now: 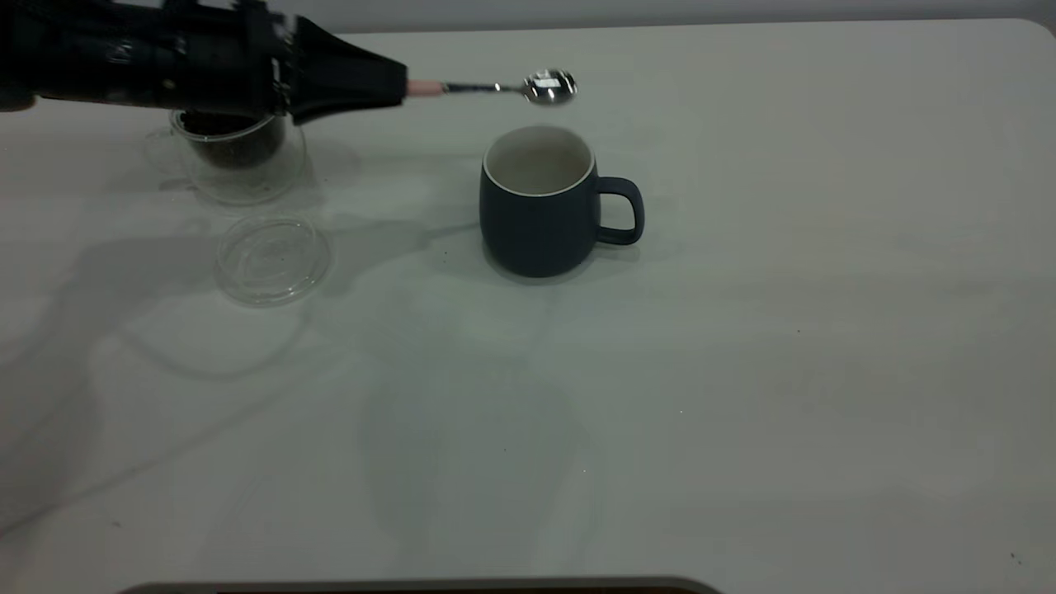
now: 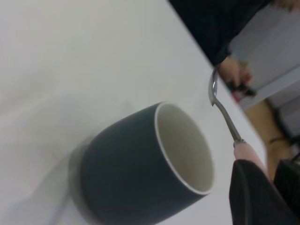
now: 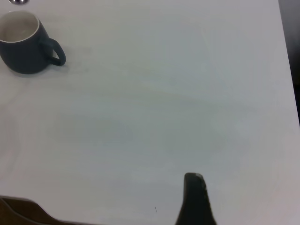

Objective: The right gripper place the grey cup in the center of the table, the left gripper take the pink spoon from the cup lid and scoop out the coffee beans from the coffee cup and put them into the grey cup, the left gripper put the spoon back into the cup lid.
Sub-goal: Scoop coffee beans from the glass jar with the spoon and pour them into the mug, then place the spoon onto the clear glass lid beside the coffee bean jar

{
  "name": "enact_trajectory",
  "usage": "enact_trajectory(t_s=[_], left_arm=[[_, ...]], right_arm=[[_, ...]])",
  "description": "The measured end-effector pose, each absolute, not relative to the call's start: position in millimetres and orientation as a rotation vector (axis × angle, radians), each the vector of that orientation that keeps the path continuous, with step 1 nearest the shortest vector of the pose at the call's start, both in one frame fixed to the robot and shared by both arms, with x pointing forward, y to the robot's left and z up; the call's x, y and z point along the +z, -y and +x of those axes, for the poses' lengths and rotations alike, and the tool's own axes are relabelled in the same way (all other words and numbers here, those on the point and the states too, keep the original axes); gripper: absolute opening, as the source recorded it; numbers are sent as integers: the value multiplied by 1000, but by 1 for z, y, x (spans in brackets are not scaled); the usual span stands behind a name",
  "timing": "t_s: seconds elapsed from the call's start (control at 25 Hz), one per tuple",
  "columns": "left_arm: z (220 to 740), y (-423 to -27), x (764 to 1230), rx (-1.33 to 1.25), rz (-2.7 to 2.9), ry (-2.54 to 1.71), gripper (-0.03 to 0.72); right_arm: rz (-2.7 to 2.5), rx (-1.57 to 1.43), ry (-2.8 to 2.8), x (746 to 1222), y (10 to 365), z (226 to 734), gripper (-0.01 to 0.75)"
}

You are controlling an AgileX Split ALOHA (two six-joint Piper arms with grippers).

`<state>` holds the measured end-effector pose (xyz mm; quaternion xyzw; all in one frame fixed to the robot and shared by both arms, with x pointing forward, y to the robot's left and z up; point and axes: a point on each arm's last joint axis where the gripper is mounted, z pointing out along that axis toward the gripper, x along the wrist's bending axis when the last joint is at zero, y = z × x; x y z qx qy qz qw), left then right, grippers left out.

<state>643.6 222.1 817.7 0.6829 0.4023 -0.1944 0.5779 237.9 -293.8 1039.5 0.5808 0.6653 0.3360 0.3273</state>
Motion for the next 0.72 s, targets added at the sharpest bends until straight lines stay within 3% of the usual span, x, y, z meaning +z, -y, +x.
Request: enact_trajectory(t_s=[0.72], left_arm=[[626,-355,867,-508,1619,-1267,121]], right_arm=[[1521,880,-1743,1039,294,238,588]])
